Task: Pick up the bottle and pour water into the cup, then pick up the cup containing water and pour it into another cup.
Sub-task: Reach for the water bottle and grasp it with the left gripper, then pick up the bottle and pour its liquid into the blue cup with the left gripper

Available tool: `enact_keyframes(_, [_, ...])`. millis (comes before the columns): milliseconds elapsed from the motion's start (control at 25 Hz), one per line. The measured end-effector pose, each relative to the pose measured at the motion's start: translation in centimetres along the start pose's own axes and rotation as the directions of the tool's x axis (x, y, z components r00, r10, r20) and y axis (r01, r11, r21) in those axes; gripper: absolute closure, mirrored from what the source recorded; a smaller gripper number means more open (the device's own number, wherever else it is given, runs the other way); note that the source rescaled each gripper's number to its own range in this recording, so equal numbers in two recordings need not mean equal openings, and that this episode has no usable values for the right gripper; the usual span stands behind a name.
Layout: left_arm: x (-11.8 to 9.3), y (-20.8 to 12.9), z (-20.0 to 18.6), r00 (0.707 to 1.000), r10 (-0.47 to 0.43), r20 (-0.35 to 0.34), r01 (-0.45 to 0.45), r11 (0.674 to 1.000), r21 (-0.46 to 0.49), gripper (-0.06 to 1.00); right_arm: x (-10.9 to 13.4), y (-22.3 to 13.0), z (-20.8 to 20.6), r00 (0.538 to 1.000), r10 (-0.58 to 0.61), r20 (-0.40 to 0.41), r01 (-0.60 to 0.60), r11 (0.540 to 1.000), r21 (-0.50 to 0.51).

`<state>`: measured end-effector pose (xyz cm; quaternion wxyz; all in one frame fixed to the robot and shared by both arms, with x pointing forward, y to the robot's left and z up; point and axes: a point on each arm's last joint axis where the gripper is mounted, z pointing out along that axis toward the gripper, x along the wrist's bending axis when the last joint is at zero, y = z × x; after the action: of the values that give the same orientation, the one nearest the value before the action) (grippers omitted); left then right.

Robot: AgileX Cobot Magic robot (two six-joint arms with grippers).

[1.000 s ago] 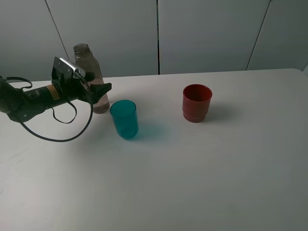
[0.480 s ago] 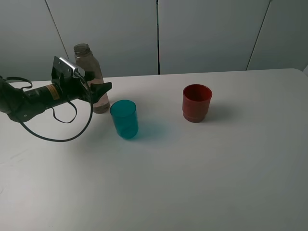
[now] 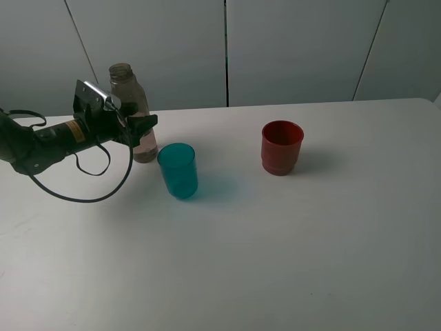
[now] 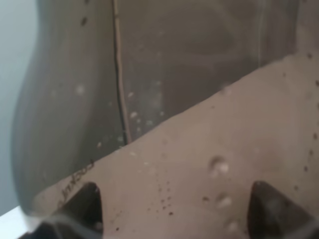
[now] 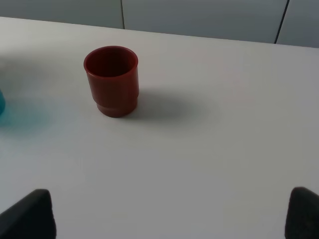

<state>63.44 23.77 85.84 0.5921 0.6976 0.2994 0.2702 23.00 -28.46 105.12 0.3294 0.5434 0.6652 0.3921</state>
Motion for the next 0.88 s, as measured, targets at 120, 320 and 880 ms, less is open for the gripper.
enact_keyframes(120, [0.0, 0.0, 0.0, 1.0, -0.001, 0.001, 0.001, 1.0, -0.003, 0.92, 0.0, 0.0, 0.0, 1.0, 0.0, 0.0, 0.0, 1.0, 0.0])
enact_keyframes(320, [-0.1, 0.0, 0.0, 1.0, 0.008, 0.006, -0.008, 1.0, -0.008, 0.92, 0.0, 0.0, 0.0, 1.0, 0.0, 0.0, 0.0, 1.0, 0.0])
enact_keyframes(880, [0.6, 5.2, -0.8, 0.994, 0.095, -0.057, -0.095, 0.995, -0.004, 0.92, 0.0, 0.0, 0.0, 1.0, 0.0, 0.0, 0.0, 1.0, 0.0])
